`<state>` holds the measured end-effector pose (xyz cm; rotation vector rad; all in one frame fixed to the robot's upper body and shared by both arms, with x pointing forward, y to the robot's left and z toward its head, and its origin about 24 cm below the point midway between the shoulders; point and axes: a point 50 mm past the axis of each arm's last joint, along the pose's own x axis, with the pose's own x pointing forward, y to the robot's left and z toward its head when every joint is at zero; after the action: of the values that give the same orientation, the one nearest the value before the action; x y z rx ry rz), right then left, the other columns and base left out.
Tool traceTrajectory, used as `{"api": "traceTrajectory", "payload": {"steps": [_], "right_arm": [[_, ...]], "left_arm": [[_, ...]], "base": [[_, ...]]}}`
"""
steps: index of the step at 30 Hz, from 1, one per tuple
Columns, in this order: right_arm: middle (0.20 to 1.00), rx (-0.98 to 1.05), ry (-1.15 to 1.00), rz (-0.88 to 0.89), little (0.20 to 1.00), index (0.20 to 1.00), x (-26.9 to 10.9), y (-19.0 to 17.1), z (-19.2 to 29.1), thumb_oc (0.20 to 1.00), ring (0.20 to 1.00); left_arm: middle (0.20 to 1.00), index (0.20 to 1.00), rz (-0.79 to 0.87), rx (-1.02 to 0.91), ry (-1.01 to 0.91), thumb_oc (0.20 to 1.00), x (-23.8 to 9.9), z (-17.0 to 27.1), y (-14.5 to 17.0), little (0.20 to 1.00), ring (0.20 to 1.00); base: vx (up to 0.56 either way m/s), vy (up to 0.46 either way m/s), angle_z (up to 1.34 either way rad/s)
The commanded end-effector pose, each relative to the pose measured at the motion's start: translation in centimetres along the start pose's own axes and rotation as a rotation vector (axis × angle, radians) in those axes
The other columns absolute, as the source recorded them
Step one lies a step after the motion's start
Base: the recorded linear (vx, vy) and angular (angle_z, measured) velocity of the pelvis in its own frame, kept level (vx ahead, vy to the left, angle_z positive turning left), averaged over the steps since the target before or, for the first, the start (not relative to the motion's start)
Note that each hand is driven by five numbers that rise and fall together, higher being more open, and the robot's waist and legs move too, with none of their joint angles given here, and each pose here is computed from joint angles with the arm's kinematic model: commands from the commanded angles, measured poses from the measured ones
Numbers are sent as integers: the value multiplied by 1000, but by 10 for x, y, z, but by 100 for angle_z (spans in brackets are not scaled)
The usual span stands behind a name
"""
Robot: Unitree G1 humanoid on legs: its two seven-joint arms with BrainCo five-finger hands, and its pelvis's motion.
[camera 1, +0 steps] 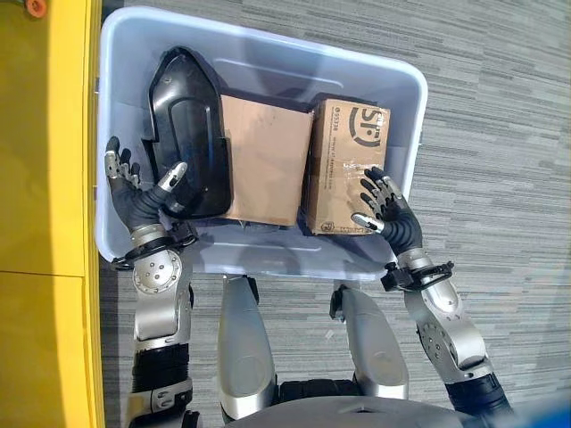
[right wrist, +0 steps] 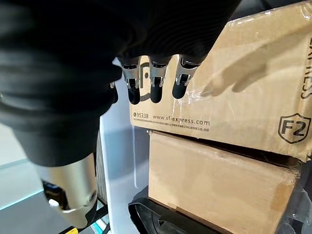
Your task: Move parts from the plastic box to the shelf.
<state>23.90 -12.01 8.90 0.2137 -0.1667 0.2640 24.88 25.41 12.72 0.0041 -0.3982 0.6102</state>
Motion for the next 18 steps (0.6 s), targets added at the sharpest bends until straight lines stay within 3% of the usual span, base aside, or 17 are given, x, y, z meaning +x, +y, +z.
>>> {"api": "traceTrajectory", "payload": {"steps": [1,18], "right_arm": [[1000,15,-144,25,1000,1000,4,9,24,1000,1000],[1000,13,-125,34,1000,1000,6,9,20,1000,1000]], "left_arm": [[1000,1000,81,92,-137,1000,10,19,30,1000,1000],[1000,1000,161,174,-58,1000,24,-3,48,1000,1000]], "base": [[5,34,2],[-3,13,4]]}}
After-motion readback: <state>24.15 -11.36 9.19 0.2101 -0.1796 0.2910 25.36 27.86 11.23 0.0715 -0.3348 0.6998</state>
